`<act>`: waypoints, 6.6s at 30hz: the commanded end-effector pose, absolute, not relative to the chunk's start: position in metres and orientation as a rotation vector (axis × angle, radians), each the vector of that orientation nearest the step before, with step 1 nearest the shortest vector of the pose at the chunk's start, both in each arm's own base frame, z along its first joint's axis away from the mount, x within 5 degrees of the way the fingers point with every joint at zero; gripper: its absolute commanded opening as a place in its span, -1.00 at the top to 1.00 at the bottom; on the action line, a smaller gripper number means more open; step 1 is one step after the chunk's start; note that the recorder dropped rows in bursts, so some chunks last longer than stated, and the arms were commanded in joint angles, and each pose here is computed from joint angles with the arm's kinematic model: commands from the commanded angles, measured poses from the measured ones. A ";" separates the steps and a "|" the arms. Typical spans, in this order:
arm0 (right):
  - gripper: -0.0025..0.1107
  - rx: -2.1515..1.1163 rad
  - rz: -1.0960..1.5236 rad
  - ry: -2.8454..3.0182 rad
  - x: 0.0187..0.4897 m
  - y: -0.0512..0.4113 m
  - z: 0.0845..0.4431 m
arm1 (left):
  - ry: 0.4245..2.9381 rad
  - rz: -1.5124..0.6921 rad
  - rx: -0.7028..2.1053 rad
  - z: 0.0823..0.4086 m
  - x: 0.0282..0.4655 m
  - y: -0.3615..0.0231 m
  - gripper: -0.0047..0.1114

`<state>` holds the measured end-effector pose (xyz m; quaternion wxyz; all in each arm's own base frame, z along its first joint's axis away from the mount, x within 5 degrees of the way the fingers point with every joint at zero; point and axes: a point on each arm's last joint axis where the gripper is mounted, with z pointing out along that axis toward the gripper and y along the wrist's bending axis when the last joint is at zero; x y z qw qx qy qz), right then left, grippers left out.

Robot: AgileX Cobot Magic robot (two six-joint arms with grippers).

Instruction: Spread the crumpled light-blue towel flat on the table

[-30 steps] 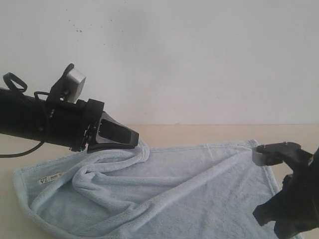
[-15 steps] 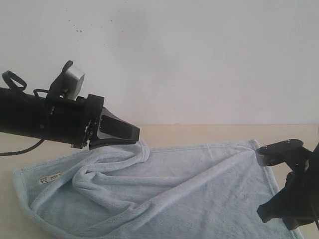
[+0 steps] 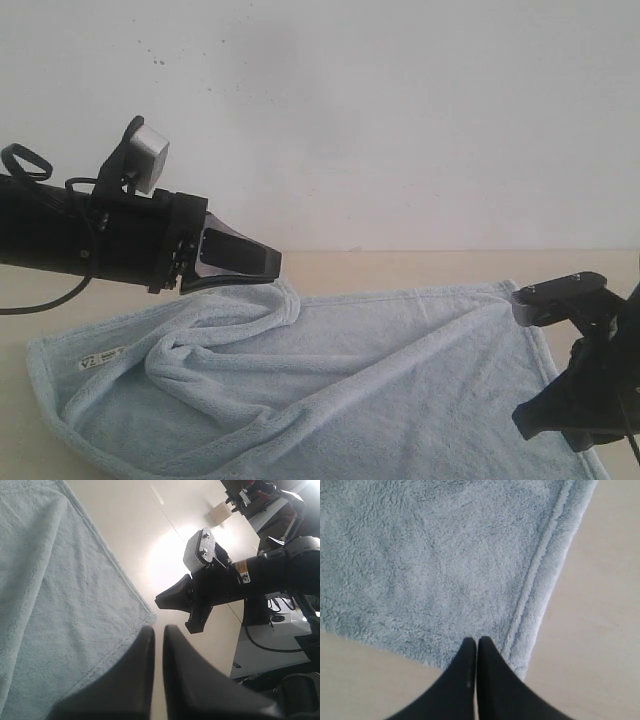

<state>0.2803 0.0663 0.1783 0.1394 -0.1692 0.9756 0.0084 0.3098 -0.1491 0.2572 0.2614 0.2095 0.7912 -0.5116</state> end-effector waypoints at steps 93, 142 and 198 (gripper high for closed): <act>0.96 -0.452 -0.411 3.093 0.242 0.030 0.101 | 2.250 -0.922 0.676 0.240 0.324 -0.120 0.82; 0.96 0.050 0.363 2.524 0.238 0.036 0.223 | 2.813 -0.390 0.468 0.103 0.318 -0.030 0.85; 0.96 0.074 0.534 2.587 0.236 0.046 0.234 | 2.774 -0.483 0.184 0.111 0.360 -0.031 0.84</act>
